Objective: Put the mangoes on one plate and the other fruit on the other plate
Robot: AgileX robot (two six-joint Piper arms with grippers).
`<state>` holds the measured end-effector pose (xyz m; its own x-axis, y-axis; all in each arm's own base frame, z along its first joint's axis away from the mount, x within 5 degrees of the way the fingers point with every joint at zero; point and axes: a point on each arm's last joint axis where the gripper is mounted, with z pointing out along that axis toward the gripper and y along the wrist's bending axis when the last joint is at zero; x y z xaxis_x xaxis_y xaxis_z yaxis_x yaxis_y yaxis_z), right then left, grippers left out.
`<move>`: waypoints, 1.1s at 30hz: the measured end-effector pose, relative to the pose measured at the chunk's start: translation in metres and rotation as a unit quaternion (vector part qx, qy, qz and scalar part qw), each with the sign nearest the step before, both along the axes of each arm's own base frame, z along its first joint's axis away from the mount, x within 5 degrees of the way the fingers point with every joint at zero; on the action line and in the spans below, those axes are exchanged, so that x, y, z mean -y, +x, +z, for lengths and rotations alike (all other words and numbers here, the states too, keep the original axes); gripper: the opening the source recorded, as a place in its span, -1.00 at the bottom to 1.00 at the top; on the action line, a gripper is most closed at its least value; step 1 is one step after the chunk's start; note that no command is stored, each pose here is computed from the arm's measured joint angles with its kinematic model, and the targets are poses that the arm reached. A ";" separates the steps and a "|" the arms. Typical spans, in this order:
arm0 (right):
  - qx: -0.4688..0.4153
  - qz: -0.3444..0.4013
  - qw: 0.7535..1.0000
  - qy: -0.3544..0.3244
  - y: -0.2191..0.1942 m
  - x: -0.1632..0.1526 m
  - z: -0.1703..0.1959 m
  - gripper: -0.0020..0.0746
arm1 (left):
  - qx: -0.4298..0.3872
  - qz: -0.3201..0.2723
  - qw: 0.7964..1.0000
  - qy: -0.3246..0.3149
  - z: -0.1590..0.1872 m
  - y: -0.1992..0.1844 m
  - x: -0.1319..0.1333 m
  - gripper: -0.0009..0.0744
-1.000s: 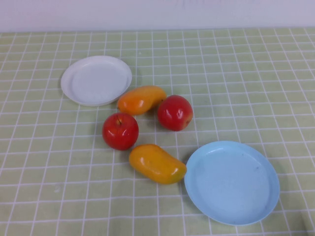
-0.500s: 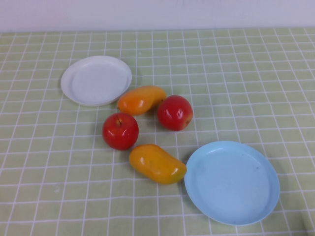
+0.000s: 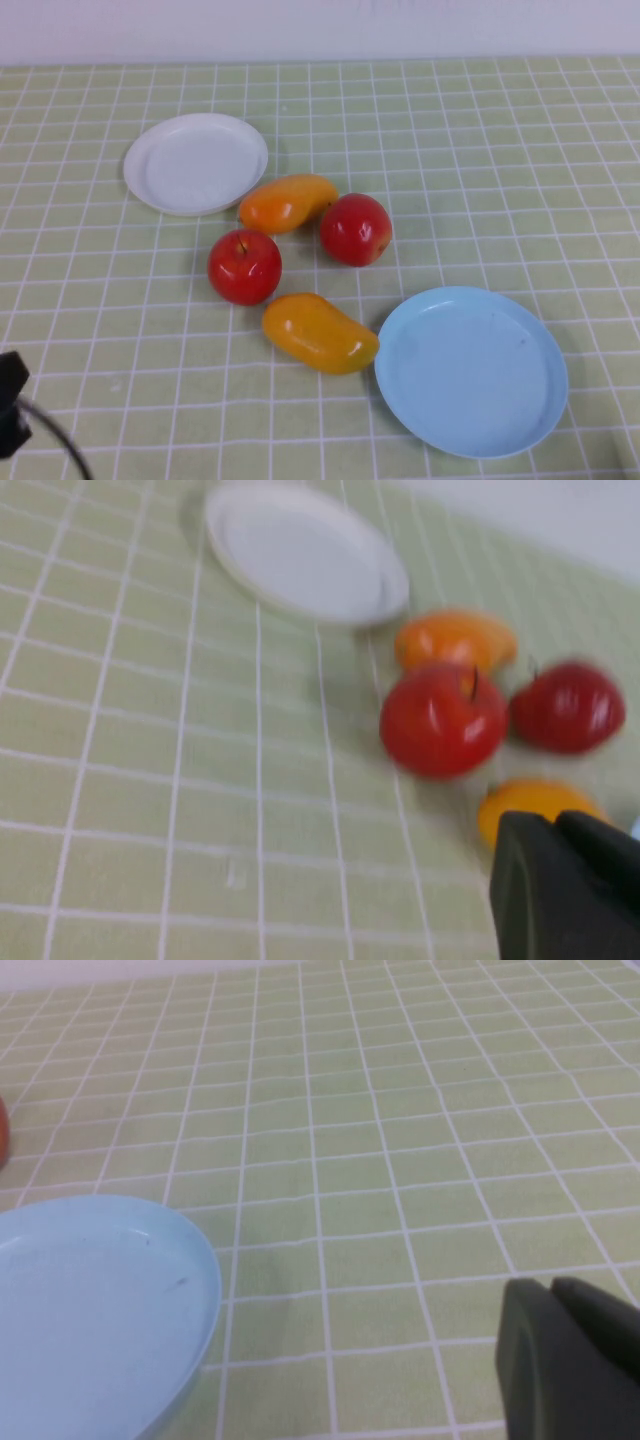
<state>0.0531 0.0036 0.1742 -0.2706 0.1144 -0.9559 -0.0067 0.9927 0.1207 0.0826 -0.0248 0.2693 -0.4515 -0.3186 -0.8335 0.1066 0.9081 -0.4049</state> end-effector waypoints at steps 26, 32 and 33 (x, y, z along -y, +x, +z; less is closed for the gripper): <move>0.000 0.000 1.000 0.000 0.000 0.000 0.000 -0.99 | -0.271 -0.279 0.886 0.251 0.049 0.204 0.126 -0.97; 0.000 0.000 1.000 0.000 0.000 0.000 0.000 -0.99 | -0.293 -0.287 0.857 0.311 0.041 0.229 0.150 -0.85; 0.000 0.000 1.000 0.000 0.000 0.000 0.000 -0.99 | -0.295 -0.288 0.855 0.314 0.039 0.232 0.153 -0.74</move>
